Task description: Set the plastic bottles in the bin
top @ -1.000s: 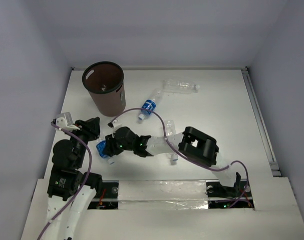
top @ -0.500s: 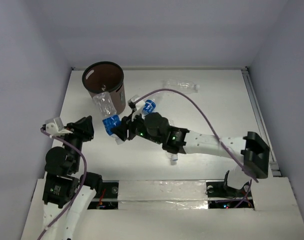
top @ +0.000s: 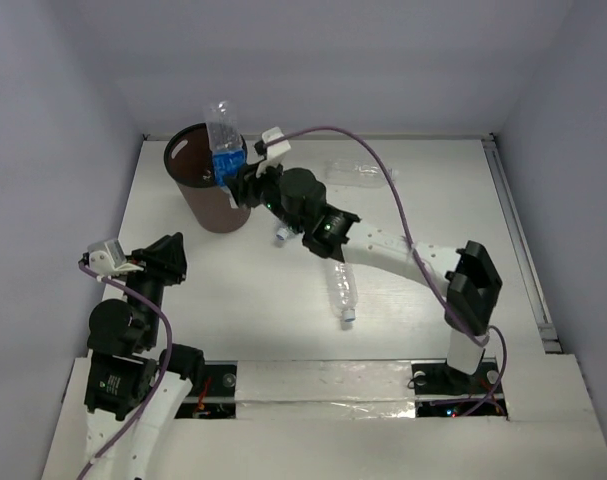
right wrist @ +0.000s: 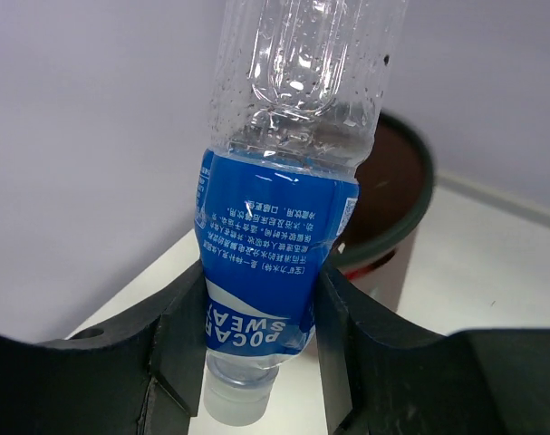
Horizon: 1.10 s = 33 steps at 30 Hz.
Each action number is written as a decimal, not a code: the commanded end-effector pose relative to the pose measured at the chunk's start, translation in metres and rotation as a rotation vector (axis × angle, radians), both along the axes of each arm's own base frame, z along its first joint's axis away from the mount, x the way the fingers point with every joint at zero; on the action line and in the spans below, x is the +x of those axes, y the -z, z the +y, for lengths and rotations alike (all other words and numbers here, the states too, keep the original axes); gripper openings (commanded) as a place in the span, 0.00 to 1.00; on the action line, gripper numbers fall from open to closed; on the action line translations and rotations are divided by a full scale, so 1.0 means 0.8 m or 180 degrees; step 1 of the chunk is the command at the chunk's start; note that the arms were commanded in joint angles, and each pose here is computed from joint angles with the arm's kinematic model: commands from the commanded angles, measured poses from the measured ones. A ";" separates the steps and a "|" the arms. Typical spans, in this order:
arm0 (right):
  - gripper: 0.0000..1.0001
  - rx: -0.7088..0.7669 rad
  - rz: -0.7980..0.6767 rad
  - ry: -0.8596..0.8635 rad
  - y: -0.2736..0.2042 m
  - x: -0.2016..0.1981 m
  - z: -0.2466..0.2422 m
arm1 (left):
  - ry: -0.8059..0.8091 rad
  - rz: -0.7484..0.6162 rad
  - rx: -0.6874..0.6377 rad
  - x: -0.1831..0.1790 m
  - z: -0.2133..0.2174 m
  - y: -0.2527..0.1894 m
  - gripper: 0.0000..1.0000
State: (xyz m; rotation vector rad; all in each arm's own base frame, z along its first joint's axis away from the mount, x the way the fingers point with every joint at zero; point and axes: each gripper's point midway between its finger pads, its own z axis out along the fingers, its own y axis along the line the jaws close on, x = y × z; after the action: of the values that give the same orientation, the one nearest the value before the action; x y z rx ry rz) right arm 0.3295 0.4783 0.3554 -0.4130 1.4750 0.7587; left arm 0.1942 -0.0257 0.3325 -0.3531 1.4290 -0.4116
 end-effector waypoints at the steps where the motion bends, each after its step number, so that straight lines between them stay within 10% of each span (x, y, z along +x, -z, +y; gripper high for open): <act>1: 0.35 0.0465 -0.0378 0.0213 -0.081 0.052 -0.013 | 0.0112 -0.0121 -0.0020 -0.001 -0.008 -0.009 0.26; 18: 0.40 0.0385 -0.0568 0.0328 -0.051 0.141 0.078 | 0.0131 -0.0125 -0.0018 -0.003 -0.009 -0.008 0.27; 26: 0.72 0.0344 -0.0549 0.0322 -0.039 0.144 0.082 | 0.0136 -0.0121 -0.0012 -0.002 -0.009 -0.007 0.27; 33: 0.76 0.0418 -0.0539 0.0279 -0.047 0.137 0.077 | 0.0140 -0.0111 -0.0009 -0.002 -0.010 -0.007 0.27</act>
State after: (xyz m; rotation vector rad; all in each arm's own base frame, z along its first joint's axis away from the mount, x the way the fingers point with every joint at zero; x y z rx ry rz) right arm 0.4553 0.5493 0.3333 -0.3513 1.3815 0.6625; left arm 0.1950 -0.0316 0.3270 -0.3316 1.4478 -0.4305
